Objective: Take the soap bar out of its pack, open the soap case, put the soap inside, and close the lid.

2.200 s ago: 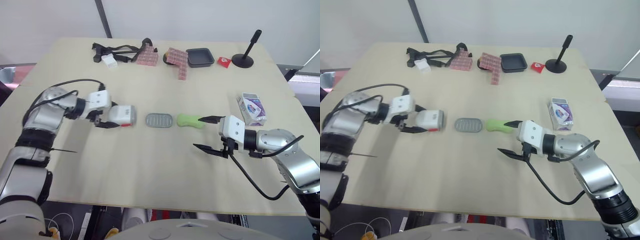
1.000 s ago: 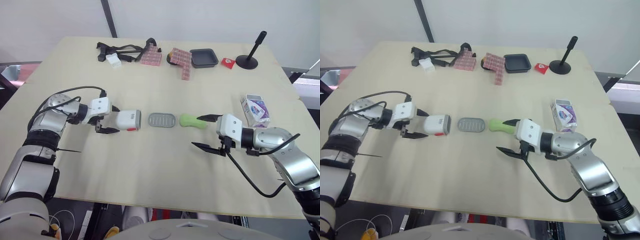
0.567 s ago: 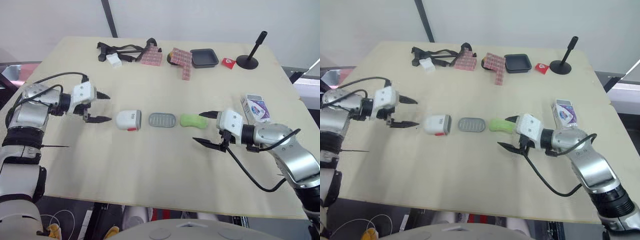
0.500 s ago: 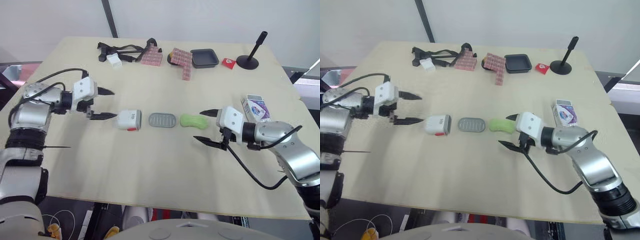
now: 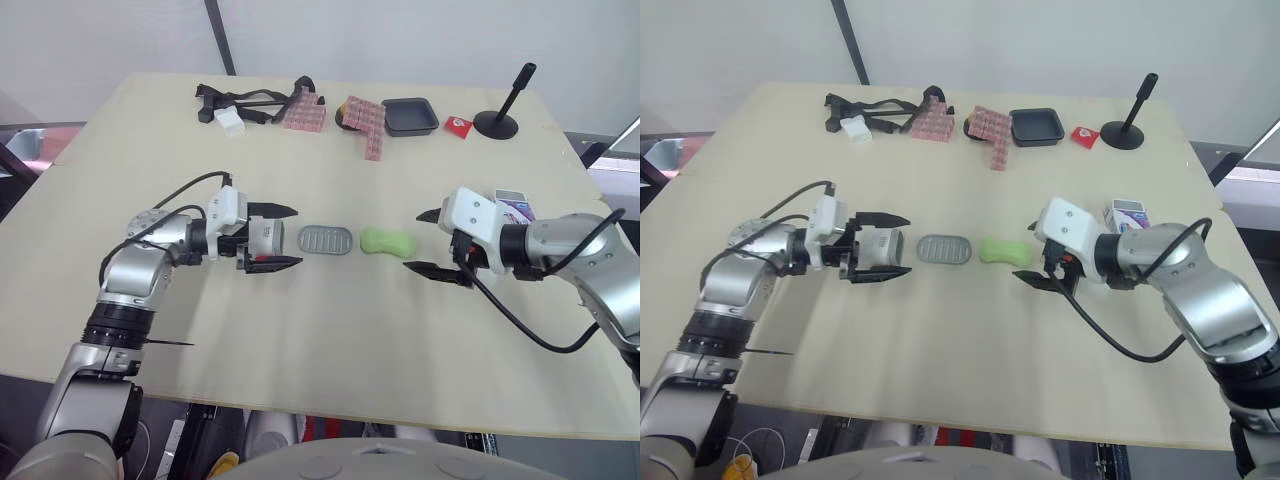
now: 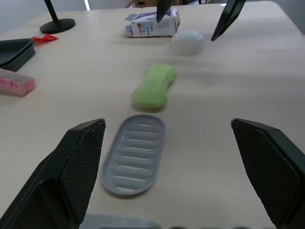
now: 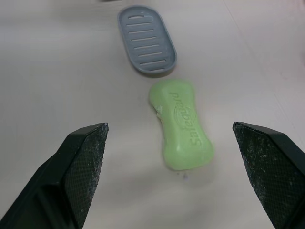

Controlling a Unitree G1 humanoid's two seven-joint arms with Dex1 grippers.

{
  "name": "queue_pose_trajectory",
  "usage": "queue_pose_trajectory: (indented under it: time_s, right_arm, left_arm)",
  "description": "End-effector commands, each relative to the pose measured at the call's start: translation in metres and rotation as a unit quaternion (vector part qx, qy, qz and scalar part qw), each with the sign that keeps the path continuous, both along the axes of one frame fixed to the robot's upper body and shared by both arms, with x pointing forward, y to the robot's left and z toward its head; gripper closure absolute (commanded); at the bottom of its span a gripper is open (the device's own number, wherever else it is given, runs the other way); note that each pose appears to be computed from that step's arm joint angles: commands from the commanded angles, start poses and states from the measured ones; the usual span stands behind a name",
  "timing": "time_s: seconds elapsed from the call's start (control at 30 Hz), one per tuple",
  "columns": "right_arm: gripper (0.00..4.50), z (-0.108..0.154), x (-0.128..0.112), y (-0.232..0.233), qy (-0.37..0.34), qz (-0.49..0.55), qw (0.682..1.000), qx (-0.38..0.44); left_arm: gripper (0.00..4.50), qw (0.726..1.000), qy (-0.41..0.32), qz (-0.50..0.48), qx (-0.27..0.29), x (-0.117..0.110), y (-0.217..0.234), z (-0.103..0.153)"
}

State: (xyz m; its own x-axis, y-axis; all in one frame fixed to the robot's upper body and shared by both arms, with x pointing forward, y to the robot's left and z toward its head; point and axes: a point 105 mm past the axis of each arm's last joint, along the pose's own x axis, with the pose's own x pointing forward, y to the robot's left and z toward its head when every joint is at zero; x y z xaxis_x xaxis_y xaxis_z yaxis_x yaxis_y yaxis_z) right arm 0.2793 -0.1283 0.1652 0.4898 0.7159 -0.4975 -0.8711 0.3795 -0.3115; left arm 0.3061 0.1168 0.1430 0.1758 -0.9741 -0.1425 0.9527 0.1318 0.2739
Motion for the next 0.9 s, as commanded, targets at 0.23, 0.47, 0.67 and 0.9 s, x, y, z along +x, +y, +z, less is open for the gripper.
queue_pose_trajectory:
  time_s: [0.23, 0.47, 0.67, 0.9]
  right_arm:
    - [0.0, -0.006, 0.019, 0.014, 0.03, -0.001, 0.997, -0.064]
    - [0.0, -0.017, 0.039, 0.022, 0.04, 0.001, 0.995, -0.089]
    - [0.0, -0.017, 0.047, 0.031, 0.04, 0.021, 0.994, -0.098]
    - [0.0, -0.028, 0.05, 0.043, 0.058, 0.05, 0.989, -0.129]
  left_arm:
    - [0.01, 0.999, -0.046, 0.018, 0.011, 0.005, 0.004, 0.012]
    - [0.01, 0.997, -0.047, 0.047, 0.032, 0.005, 0.019, 0.006]
    - [0.01, 0.996, -0.056, 0.061, 0.038, 0.006, 0.022, 0.003]
    - [0.01, 0.995, -0.057, 0.067, 0.035, 0.004, 0.021, 0.003]
